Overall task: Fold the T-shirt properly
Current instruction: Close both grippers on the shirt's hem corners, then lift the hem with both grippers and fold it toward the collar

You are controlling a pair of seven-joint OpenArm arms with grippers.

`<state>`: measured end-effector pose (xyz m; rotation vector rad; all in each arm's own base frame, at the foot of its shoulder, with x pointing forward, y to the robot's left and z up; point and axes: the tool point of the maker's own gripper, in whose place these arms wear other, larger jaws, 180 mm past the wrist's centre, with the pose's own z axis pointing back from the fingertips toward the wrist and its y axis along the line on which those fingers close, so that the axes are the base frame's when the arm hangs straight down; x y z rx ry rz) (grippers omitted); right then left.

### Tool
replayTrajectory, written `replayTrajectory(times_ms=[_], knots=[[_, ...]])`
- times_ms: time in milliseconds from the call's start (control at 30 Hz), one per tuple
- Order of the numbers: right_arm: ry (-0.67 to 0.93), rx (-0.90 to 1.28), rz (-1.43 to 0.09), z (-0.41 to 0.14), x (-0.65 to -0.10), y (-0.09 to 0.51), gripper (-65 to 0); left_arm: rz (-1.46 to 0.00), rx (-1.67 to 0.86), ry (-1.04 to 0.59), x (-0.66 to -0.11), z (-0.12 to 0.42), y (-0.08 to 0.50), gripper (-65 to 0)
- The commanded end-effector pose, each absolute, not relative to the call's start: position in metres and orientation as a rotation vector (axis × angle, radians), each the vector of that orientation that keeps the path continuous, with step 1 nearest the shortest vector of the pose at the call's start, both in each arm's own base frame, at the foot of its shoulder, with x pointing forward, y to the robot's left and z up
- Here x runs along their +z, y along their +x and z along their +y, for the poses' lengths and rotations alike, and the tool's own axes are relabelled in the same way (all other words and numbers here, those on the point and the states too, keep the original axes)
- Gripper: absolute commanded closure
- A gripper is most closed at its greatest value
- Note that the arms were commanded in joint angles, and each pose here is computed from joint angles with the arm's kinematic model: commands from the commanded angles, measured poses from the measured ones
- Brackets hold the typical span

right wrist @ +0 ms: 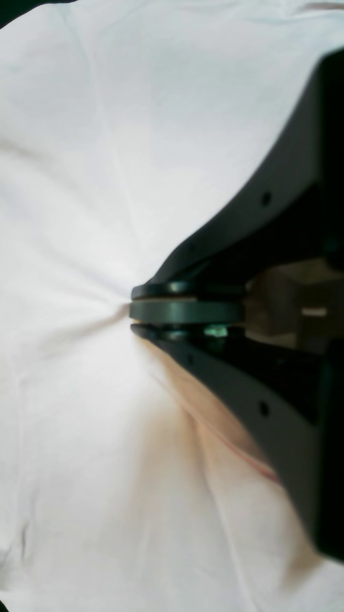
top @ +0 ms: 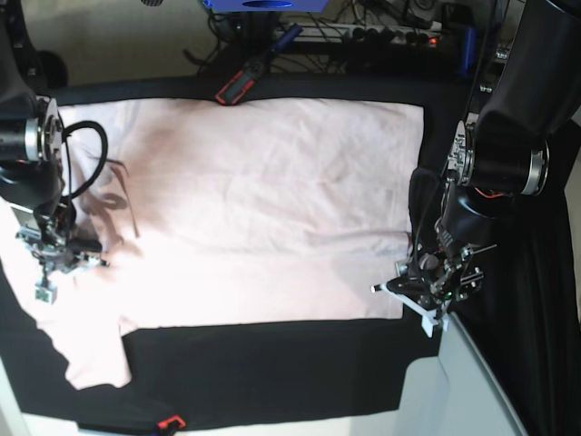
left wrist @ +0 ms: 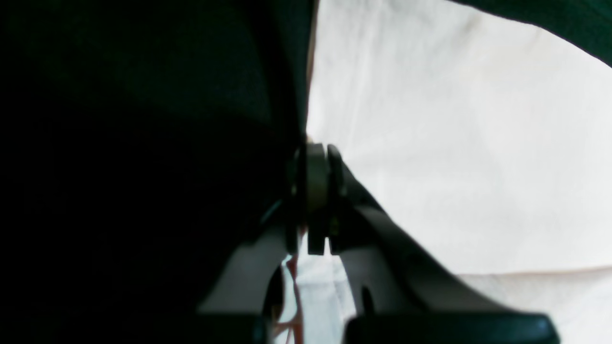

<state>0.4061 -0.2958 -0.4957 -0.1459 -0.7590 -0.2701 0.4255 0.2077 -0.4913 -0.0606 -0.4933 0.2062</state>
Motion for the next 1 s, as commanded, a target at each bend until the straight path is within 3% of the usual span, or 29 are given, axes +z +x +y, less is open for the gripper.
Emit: replayTrajectory(times_ms=[0,300,467,700,967], knots=[[-0.163,-0.272,-0.815,-0.307,-0.475,0.424,0.0,-0.489,0.198,-0.058,-0.482,0.207,0.433,0.0],[-0.178,-0.263,-0.892,-0.316,-0.450,0.442,0.0,-0.557,0.101,-0.112,-0.434,0.182,0.462,0.0],[-0.156,-0.368,-0.962,-0.330,-0.435,0.445,0.0,-0.587,0.054,-0.129,-0.415,0.170,0.465,0.0],[-0.166,-0.358,-1.015,-0.334,-0.425,0.440,0.0,-0.633,0.181,-0.150,-0.397,0.185,0.454,0.0],[-0.158,-0.352,-0.978,-0.332,-0.430,0.435,0.0,-0.640,0.212,-0.162,-0.392,0.196,0.429,0.0]])
